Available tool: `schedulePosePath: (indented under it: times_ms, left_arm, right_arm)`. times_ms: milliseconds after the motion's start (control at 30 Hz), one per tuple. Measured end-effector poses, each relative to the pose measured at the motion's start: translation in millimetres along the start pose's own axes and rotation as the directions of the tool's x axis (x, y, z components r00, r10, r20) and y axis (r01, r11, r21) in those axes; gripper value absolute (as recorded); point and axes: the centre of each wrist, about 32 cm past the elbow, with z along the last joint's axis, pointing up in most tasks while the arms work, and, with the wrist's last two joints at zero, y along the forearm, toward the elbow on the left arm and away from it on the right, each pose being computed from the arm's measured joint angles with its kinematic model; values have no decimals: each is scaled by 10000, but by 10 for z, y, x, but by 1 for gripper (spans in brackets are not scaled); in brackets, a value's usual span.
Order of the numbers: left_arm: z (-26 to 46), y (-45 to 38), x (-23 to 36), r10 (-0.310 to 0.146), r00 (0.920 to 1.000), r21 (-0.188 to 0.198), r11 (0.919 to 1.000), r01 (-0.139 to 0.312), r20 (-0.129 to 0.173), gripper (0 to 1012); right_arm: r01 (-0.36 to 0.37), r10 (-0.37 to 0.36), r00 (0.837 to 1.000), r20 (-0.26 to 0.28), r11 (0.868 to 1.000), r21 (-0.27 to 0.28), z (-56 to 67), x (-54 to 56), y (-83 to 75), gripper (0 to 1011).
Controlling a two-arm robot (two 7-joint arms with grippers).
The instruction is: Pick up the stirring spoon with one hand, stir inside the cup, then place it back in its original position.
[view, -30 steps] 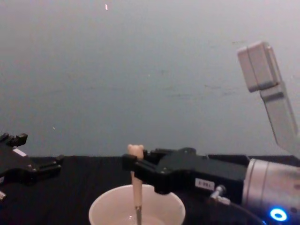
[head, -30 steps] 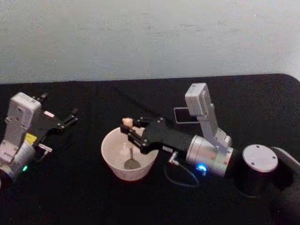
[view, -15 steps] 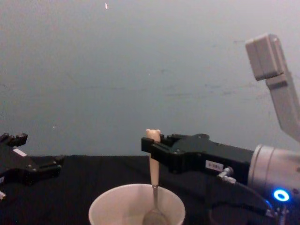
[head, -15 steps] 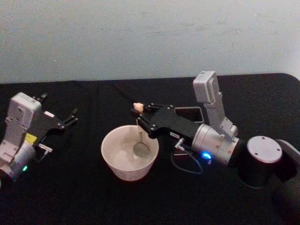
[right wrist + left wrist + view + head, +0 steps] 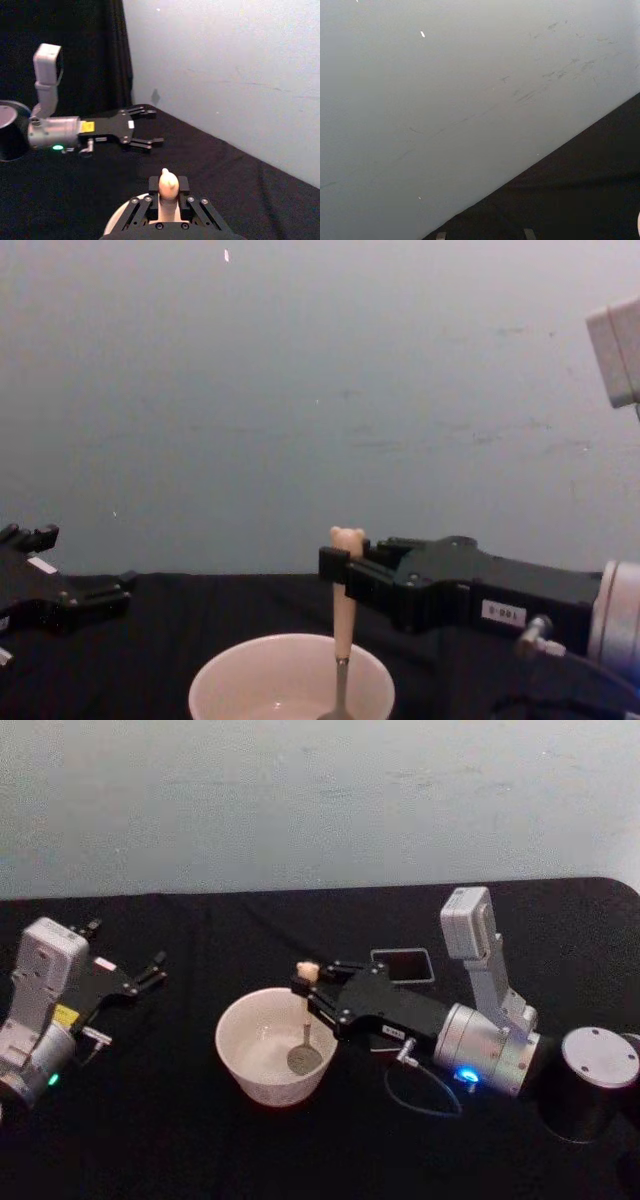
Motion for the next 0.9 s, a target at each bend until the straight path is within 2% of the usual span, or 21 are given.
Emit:
schedulePosePath:
  times_ms: [200, 500, 700, 900]
  left_arm:
    - [0, 0, 0, 0, 10000, 0, 10000, 0, 0, 1001]
    - [0, 0, 0, 0, 10000, 0, 10000, 0, 0, 1001]
    - [0, 0, 0, 0, 10000, 1, 10000, 0, 0, 1001]
    - [0, 0, 0, 0, 10000, 0, 10000, 0, 0, 1001]
  right_arm:
    - [-308, 307, 9995, -46, 9995, -63, -19, -55, 53, 222]
    - [-537, 537, 9985, -67, 9985, -75, -51, -75, 264, 222]
    - [-397, 397, 9992, -9, 9992, -92, -56, -21, 412, 222]
    - [-34, 34, 9999, 96, 10000, -58, -34, 71, 479, 222]
